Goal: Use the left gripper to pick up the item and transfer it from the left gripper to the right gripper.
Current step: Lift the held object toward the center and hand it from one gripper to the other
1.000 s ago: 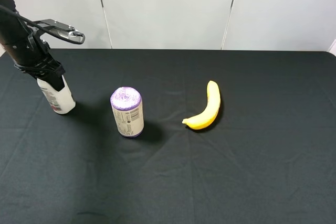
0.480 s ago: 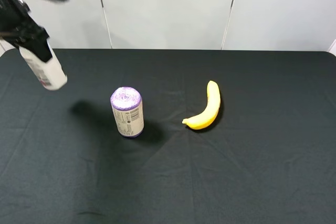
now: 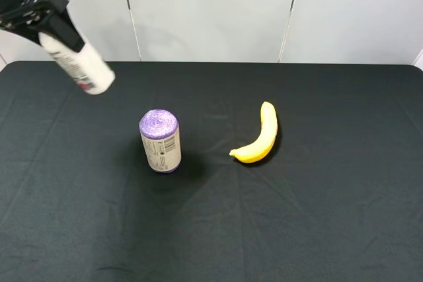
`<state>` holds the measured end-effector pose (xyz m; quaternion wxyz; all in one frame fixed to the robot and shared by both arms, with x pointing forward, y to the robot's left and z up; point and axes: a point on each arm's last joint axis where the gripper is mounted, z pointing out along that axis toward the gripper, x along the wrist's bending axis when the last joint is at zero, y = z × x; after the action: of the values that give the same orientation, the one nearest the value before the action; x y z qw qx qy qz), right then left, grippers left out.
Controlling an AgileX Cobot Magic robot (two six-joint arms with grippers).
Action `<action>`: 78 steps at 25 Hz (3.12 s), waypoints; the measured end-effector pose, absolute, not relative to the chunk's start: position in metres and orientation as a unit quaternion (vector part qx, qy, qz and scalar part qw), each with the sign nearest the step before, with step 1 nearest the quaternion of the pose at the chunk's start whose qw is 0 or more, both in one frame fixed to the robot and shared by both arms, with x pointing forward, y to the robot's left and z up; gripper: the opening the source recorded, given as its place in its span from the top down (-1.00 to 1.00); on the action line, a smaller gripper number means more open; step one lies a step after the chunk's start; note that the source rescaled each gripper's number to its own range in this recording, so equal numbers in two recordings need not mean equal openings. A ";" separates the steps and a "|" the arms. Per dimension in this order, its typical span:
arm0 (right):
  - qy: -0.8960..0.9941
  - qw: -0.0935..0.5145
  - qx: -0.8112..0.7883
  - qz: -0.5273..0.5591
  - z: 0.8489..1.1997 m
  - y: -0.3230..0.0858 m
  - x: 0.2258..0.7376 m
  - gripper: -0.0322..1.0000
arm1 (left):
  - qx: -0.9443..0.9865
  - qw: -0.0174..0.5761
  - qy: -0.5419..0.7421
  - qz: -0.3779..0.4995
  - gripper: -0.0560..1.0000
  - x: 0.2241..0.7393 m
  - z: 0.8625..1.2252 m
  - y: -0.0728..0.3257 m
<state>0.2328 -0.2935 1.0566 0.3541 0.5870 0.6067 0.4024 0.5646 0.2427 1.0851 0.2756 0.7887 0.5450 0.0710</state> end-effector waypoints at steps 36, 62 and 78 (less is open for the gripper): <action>0.634 0.305 0.601 0.381 1.060 -0.289 0.263 -1.00 | 0.696 0.473 0.470 -0.266 0.89 0.585 1.029 0.122; 0.838 0.216 0.317 0.388 1.132 -0.197 0.410 -1.00 | 0.712 0.468 0.452 -0.263 0.89 0.583 1.028 0.122; 0.883 0.174 0.218 0.378 1.121 -0.119 0.447 -1.00 | 0.712 0.468 0.452 -0.263 0.89 0.582 1.028 0.122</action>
<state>0.4474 -0.1188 1.1206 0.1737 0.2176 0.8828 0.3784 0.5825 0.1224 1.0279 0.4679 0.7124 0.4522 -0.2629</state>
